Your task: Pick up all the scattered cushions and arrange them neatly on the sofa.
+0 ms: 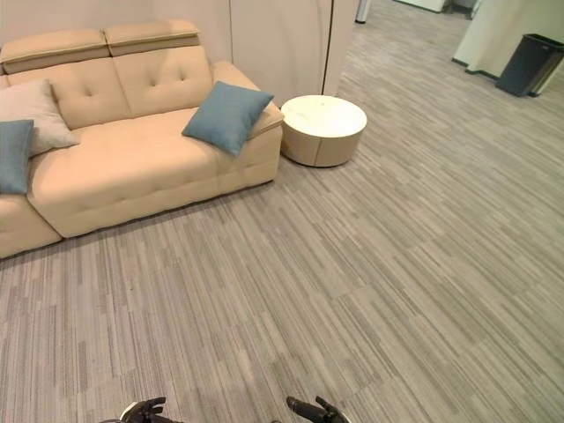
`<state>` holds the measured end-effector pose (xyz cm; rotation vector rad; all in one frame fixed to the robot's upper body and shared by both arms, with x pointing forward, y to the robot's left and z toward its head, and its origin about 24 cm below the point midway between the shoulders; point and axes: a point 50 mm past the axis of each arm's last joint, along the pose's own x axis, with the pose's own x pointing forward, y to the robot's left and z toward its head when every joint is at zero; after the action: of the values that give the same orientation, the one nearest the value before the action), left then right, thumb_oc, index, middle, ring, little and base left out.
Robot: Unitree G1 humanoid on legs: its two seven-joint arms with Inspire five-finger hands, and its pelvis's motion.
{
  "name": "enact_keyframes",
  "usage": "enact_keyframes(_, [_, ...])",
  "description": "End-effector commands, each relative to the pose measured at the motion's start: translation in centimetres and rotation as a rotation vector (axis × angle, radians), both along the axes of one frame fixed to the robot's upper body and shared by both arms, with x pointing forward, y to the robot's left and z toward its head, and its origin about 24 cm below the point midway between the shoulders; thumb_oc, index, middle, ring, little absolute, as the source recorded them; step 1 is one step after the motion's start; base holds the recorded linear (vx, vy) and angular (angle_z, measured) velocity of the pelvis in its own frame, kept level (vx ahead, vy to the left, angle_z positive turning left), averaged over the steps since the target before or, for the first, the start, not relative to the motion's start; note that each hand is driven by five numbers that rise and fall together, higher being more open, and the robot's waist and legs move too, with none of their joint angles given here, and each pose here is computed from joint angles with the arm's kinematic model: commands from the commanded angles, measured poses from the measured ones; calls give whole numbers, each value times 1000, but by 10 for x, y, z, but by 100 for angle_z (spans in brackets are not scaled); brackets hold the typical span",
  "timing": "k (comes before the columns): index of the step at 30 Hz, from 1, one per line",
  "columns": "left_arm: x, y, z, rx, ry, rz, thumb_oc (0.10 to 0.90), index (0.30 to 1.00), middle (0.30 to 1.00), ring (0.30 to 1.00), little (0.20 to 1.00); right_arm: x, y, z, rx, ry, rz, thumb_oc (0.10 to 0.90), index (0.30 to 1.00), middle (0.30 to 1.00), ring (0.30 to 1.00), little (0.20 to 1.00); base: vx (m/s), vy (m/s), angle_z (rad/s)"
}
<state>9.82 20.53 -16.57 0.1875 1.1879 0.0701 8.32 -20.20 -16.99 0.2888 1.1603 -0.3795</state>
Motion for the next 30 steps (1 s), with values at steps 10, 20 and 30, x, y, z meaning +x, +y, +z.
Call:
enact_keyframes(10, [37,-30,7,43,-97,-169,800,900,900,900,900,-7,-5,-1,-68,84,173,800,900,900,900,900,176,-118,-23])
enact_keyframes(20, [-2,6,-1,119,38,8,800,900,900,900,900,18,23,1,-30,-1,241,800,900,900,900,900,387,116,-58])
enact_keyframes(30, [44,-1,11,105,-72,-14,800,900,900,900,900,23,49,0,28,8,316,800,900,900,900,900,480,251,-5])
